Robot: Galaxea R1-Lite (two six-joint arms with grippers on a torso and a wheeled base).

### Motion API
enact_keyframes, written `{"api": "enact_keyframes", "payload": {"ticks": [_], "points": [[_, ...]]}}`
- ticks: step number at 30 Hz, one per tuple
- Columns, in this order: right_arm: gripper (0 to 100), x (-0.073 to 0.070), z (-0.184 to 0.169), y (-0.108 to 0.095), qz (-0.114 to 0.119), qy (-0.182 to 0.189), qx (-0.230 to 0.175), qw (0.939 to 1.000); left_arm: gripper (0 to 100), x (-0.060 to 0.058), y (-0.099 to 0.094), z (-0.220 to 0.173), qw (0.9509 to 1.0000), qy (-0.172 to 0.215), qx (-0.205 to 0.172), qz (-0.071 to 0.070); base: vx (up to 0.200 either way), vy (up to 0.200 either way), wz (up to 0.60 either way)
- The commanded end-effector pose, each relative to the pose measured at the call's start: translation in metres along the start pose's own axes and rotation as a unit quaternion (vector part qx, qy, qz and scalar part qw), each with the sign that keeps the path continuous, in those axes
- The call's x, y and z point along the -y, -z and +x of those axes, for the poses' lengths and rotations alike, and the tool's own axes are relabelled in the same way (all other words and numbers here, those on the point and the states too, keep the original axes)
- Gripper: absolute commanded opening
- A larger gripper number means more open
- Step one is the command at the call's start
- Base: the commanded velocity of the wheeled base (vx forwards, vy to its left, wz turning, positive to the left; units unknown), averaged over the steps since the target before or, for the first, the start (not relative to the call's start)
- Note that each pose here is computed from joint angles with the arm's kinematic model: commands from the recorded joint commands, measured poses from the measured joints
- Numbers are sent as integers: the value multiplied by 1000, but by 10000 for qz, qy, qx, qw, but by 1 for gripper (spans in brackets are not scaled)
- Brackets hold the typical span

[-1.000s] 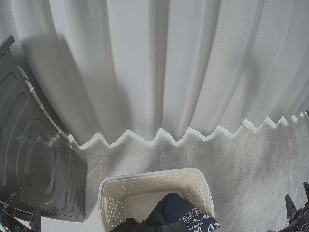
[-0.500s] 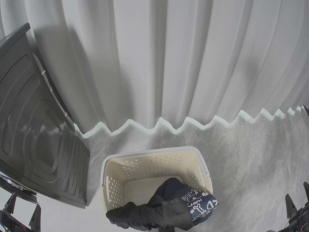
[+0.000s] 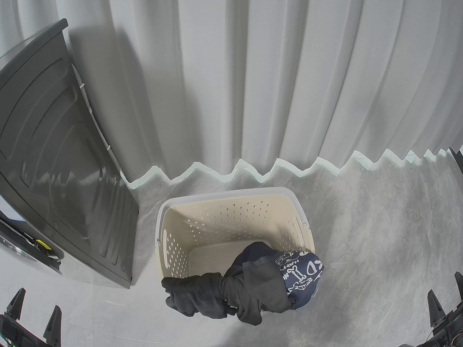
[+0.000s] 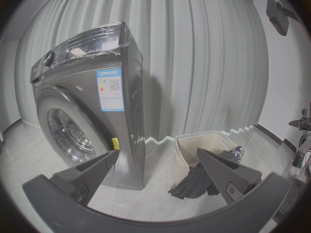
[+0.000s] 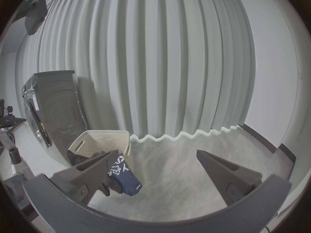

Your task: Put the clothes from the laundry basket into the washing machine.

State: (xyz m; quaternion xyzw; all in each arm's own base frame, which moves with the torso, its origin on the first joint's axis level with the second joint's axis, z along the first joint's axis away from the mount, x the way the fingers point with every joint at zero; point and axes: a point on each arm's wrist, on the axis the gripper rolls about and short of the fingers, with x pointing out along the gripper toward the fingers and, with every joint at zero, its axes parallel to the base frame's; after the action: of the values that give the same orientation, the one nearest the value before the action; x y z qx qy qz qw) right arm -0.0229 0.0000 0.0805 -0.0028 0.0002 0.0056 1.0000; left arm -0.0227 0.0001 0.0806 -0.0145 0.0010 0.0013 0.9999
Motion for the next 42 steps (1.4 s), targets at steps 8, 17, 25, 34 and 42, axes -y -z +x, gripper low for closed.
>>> {"api": "enact_keyframes", "payload": {"ticks": [8,17,25,34,42], "points": [[100,0,0,5,-3,-5,-6,10000,100,0,5,0,10000,-18,-4,-9,-200,0,0],[100,0,0,5,-3,-5,-6,10000,100,0,5,0,10000,-26,-4,-9,-200,0,0],[100,0,0,5,-3,-5,-6,10000,100,0,5,0,10000,-34,-11,14,0,0,0],[100,0,0,5,-3,-5,-6,10000,100,0,5,0,10000,-18,-12,-9,0,133,0],[100,0,0,5,-3,-5,-6,10000,100,0,5,0,10000,-18,-4,-16,0,200,0]]}}
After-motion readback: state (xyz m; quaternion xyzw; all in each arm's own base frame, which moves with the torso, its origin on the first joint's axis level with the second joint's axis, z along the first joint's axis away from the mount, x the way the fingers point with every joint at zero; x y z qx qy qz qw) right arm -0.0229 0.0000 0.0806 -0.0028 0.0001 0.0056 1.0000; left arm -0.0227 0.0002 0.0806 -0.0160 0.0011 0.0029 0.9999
